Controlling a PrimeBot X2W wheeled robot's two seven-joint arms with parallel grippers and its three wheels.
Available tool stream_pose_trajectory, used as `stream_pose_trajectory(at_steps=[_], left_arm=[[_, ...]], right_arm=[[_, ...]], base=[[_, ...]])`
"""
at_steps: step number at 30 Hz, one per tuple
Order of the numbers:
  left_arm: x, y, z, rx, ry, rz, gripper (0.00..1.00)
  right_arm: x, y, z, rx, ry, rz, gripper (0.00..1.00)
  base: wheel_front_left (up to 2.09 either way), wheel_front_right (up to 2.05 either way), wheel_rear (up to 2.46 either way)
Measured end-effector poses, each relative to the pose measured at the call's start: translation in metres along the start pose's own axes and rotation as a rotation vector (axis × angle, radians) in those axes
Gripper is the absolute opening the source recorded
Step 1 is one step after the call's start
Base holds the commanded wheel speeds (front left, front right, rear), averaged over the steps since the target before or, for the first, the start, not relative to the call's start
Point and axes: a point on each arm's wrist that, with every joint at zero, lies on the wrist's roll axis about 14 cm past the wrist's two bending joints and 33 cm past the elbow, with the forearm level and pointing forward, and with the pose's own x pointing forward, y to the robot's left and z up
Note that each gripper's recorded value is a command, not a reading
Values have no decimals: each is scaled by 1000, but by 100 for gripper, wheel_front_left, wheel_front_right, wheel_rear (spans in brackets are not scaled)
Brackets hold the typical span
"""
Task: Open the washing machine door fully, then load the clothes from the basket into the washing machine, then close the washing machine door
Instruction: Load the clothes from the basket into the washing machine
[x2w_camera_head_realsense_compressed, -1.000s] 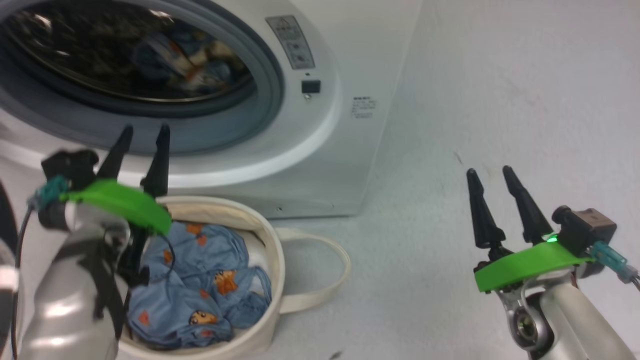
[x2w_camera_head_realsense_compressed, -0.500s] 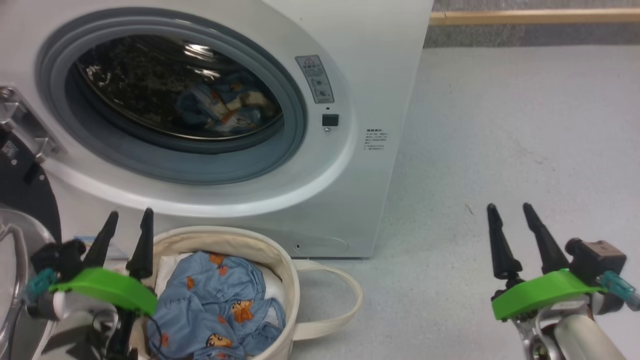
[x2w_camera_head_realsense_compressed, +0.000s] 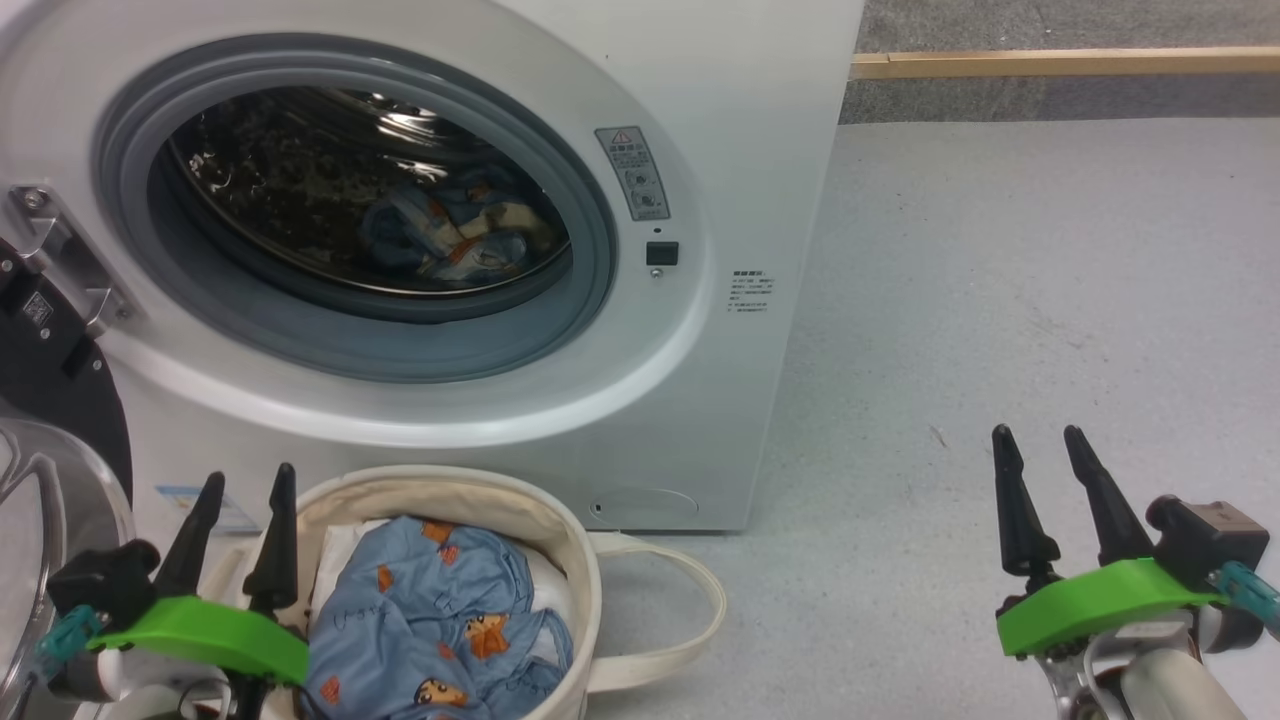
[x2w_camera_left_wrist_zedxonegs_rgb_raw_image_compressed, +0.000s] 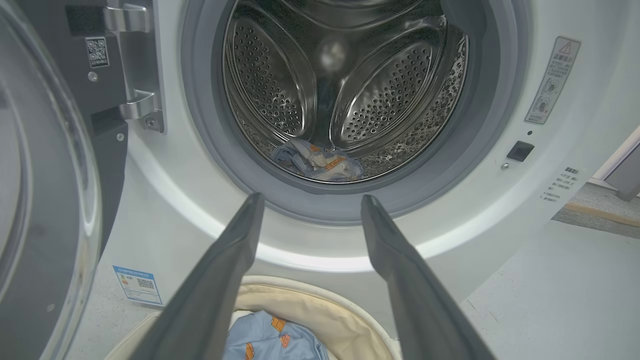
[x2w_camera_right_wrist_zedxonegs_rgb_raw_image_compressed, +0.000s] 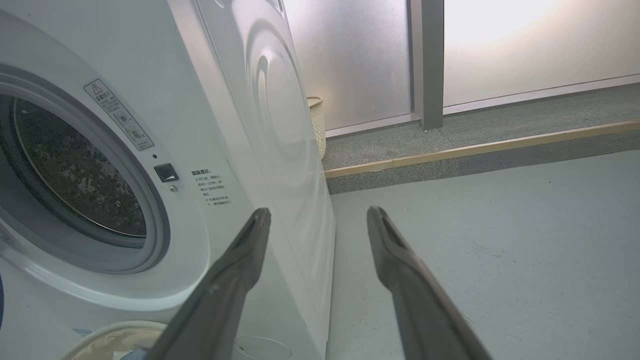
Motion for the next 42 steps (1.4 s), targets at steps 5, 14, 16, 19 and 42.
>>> stream_pose_trajectory(at_steps=[5,14,16,19,42], left_arm=[[1,1,1,-7,-8,6,100],[-1,4,4,-21,-21,25,100],[-2,5,4,-22,-22,28,100],[-2,4,4,-25,-20,30,100],[0,3,-32,-52,81,37,100]], right_arm=[[2,1,-2,10,0,-2,100],[4,6,1,5,-9,12,100],[4,7,1,5,-9,15,100],[4,8,1,5,-8,18,100],[8,5,-11,20,25,10,100]], base=[[0,0,0],[0,0,0],[0,0,0],[0,0,0],[0,0,0]])
